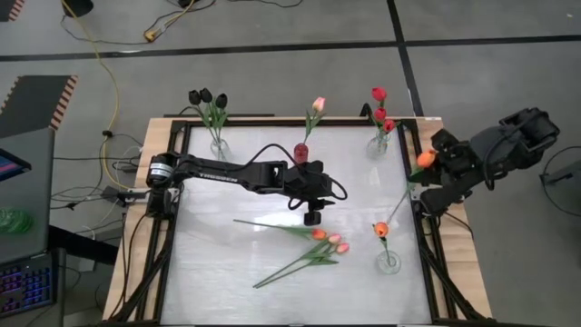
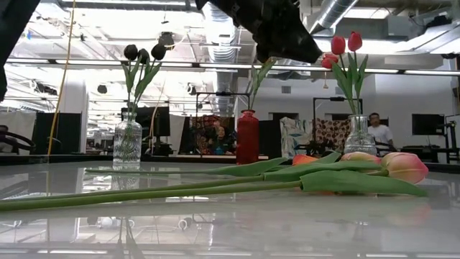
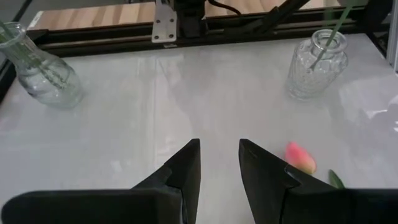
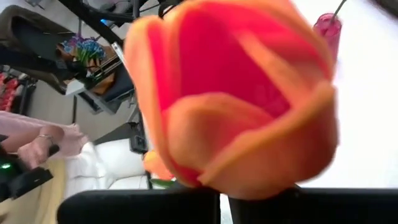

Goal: Sort flowers into vase by color
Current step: Put the top orange flower into the bottom transparent vase

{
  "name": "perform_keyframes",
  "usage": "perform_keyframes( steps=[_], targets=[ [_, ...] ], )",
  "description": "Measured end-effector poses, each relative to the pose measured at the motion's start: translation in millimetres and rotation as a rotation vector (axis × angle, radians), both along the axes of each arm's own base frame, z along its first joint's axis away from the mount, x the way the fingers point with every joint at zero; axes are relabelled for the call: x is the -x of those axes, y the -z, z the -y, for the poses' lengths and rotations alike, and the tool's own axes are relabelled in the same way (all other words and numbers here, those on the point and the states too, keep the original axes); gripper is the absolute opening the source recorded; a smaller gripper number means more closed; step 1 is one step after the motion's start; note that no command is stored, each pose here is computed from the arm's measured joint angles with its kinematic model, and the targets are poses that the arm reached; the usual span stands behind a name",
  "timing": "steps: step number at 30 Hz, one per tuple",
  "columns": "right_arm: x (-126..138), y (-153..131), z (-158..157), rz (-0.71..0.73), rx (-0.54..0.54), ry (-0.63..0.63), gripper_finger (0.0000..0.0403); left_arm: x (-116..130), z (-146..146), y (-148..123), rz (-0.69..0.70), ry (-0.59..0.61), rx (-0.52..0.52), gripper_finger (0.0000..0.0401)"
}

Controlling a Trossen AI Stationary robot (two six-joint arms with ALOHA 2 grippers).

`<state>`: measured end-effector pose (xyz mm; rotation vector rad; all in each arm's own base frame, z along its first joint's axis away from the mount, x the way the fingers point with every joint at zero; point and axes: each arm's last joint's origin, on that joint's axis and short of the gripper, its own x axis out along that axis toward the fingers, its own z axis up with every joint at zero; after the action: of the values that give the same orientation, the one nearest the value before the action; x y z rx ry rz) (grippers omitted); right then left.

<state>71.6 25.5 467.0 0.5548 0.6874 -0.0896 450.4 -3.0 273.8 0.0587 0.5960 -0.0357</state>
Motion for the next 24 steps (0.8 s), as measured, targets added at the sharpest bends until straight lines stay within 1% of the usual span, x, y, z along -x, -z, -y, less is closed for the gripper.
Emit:
perform_keyframes(
  steps=[4,8,12,21,24],
  targets=[
    [-3.9,-1.0,-3.5,-0.085,-0.06,0.01,0.0033,0.0,1.0,0.0,0.0,0.005,-0.003,0.0097],
    [-10.1,4.3,-7.7,-0.18,-0.084,0.012,0.0033,0.0,1.0,0.0,0.0,0.005,-0.003,0.0097],
    [-17.7,6.0,-12.0,-0.21,-0.09,-0.003,0.0033,0.0,1.2,0.0,0.0,0.005,-0.003,0.0097],
    [-35.0,10.7,-20.3,-0.262,-0.073,-0.004,0.0035,0.1,2.9,0.1,-0.002,0.01,-0.003,0.0097],
    [-39.2,12.3,-25.0,-0.277,-0.063,-0.023,0.0036,0.1,2.9,0.2,-0.002,0.01,-0.003,0.0097]
  ],
)
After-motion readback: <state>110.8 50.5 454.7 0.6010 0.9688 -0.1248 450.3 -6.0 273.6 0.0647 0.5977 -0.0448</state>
